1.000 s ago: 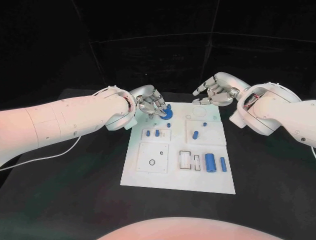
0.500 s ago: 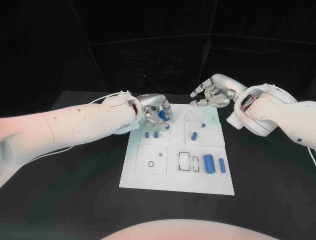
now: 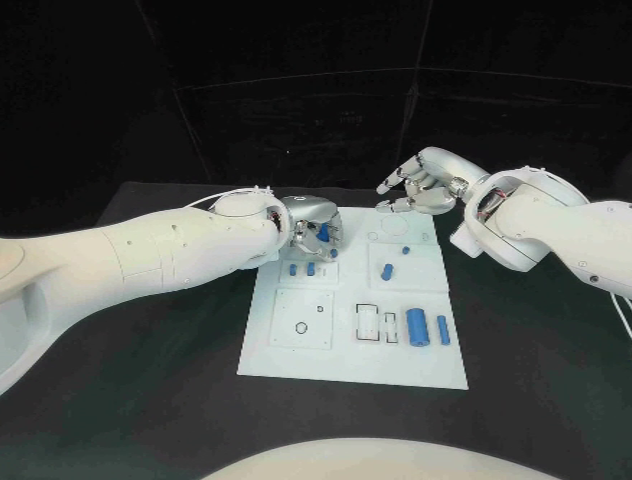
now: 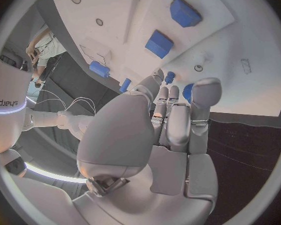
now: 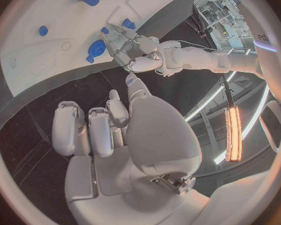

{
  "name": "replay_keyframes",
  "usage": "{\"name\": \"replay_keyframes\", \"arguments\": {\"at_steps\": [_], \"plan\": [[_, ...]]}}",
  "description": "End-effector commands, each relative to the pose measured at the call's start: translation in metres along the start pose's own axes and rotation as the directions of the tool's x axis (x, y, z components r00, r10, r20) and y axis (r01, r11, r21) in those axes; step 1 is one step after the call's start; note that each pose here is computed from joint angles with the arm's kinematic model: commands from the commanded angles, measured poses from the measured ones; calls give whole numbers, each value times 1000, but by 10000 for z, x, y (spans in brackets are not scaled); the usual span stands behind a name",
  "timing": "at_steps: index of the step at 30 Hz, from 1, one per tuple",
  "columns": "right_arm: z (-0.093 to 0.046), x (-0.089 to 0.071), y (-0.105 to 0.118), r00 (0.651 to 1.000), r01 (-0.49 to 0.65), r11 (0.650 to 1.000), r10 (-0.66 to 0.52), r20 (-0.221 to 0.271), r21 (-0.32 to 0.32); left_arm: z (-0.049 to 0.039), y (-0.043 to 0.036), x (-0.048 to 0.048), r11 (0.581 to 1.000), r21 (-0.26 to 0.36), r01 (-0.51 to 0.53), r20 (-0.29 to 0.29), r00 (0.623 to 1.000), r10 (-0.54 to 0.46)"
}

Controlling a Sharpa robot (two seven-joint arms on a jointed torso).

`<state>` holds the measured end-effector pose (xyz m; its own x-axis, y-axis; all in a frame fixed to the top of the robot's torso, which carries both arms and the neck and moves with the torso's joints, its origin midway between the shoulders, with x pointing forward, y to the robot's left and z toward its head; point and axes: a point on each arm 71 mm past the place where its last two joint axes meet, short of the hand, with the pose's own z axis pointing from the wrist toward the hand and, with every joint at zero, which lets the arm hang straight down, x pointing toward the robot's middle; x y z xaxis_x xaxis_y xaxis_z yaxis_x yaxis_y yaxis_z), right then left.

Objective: Assemble the parts on the task board

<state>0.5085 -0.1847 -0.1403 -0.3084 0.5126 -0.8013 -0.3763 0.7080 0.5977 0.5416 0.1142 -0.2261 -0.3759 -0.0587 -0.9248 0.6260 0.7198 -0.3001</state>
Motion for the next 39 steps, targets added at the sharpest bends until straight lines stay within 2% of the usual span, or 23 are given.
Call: {"name": "replay_keyframes", "arguments": {"at_steps": [1,22,31,39], "plan": [[6,-6,18,1000,0,1000,0,1,-8,12,-2,6,999,10,-31,-20,999,32],[18,10,40,1000,-1,1000,1,-3,-11,116,-8,4,999,-22,-38,-30,999,37],[21,14,45,1000,-1,1000,1,-5,-12,136,40,17,998,-59,-37,-66,997,33],[26,20,52,1000,-2,1000,2,-7,-13,164,27,51,998,-60,-33,-89,996,28]]}}
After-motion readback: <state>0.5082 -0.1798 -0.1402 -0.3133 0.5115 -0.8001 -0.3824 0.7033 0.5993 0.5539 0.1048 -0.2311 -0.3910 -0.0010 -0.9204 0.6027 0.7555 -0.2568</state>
